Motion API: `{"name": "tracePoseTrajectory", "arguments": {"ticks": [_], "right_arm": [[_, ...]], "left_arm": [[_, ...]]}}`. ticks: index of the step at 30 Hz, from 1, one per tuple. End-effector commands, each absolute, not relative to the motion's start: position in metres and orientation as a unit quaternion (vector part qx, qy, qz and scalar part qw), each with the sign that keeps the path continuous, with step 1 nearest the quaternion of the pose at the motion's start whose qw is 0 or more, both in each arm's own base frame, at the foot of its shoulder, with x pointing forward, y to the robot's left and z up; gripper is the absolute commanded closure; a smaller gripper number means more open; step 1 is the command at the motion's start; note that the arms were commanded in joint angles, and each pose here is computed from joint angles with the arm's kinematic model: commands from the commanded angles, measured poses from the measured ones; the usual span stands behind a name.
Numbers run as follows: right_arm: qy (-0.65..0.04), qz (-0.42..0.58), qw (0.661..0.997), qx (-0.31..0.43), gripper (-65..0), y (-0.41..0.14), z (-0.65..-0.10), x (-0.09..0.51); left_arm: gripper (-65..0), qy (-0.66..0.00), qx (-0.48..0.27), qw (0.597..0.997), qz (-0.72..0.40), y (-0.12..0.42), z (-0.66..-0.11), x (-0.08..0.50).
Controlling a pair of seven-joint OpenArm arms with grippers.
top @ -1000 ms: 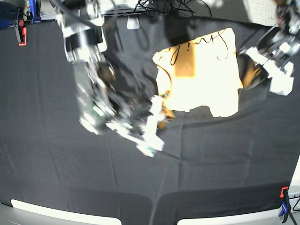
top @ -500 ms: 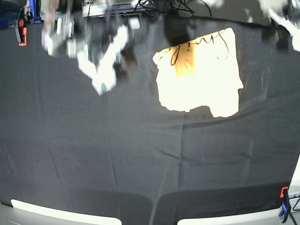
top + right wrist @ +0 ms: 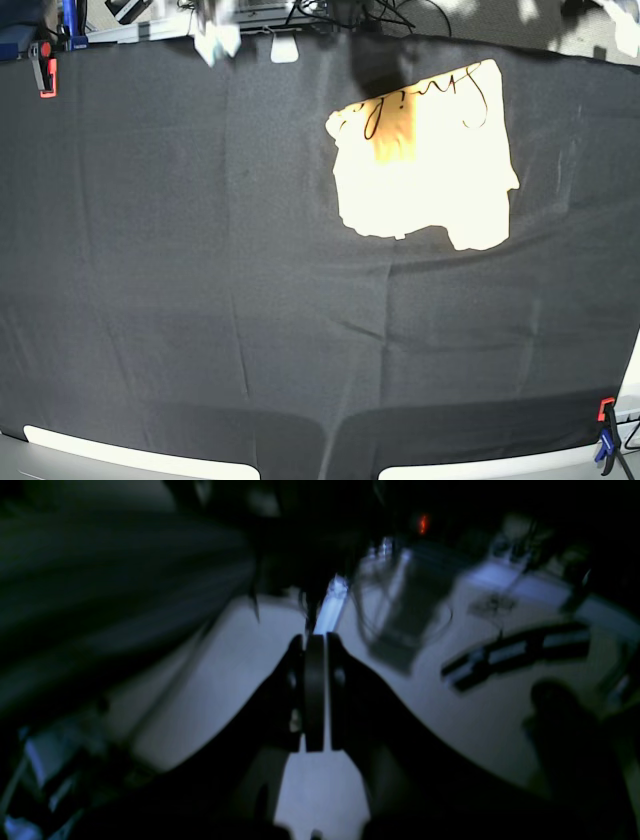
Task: Layout the t-shirt on the table in an organized manner, then fold the t-shirt properly
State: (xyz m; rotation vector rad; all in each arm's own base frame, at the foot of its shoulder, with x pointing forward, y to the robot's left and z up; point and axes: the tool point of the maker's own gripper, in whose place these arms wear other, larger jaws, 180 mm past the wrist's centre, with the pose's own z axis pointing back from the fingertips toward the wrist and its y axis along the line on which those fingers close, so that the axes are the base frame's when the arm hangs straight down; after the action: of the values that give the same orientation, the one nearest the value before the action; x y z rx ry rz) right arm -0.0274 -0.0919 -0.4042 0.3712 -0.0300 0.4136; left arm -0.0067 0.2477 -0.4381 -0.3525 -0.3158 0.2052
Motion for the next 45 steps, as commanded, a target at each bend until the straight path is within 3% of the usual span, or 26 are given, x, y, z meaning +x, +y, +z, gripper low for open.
{"name": "tracePoseTrajectory", "arguments": {"ticks": [1, 6, 11, 18, 24, 28, 35, 45], "right_arm": [[0.001, 0.208, 0.961, 0.180, 0.0, -0.095, -0.405, -0.039], [0.071, 0.193, 0.962, 0.181, 0.0, -0.106, -0.432, -0.076], [0.108, 0.162, 0.961, 0.195, 0.0, -0.112, -0.471, -0.089], [0.125, 0.090, 0.970, 0.189, 0.0, -0.154, -0.555, -0.084], [0.175, 0.135, 0.969, 0.114, 0.0, -0.223, -0.609, -0.102], [0.172, 0.141, 0.970, 0.098, 0.0, -0.235, -0.622, -0.098], [0.142, 0.152, 0.975, 0.074, 0.0, -0.213, -0.636, -0.082], [0.118, 0.146, 0.979, 0.075, 0.0, -0.195, -0.641, -0.070]], "left_arm": [[0.0, -0.144, -0.186, 0.966, 0.106, 0.245, -0.444, -0.016], [0.0, -0.091, -0.234, 0.952, 0.177, 0.221, -0.498, -0.044], [0.0, -0.051, -0.217, 0.959, 0.177, 0.207, -0.553, -0.061], [0.0, -0.079, -0.216, 0.962, 0.148, 0.179, -0.591, -0.044], [0.0, -0.121, -0.224, 0.961, 0.107, 0.135, -0.600, -0.036], [0.0, -0.154, -0.228, 0.958, 0.084, 0.108, -0.600, -0.027], [-2.7, -0.142, -0.110, 0.979, 0.097, 0.131, -0.618, -0.032], [-2.7, -0.154, -0.105, 0.974, 0.131, 0.135, -0.618, -0.024]]}}
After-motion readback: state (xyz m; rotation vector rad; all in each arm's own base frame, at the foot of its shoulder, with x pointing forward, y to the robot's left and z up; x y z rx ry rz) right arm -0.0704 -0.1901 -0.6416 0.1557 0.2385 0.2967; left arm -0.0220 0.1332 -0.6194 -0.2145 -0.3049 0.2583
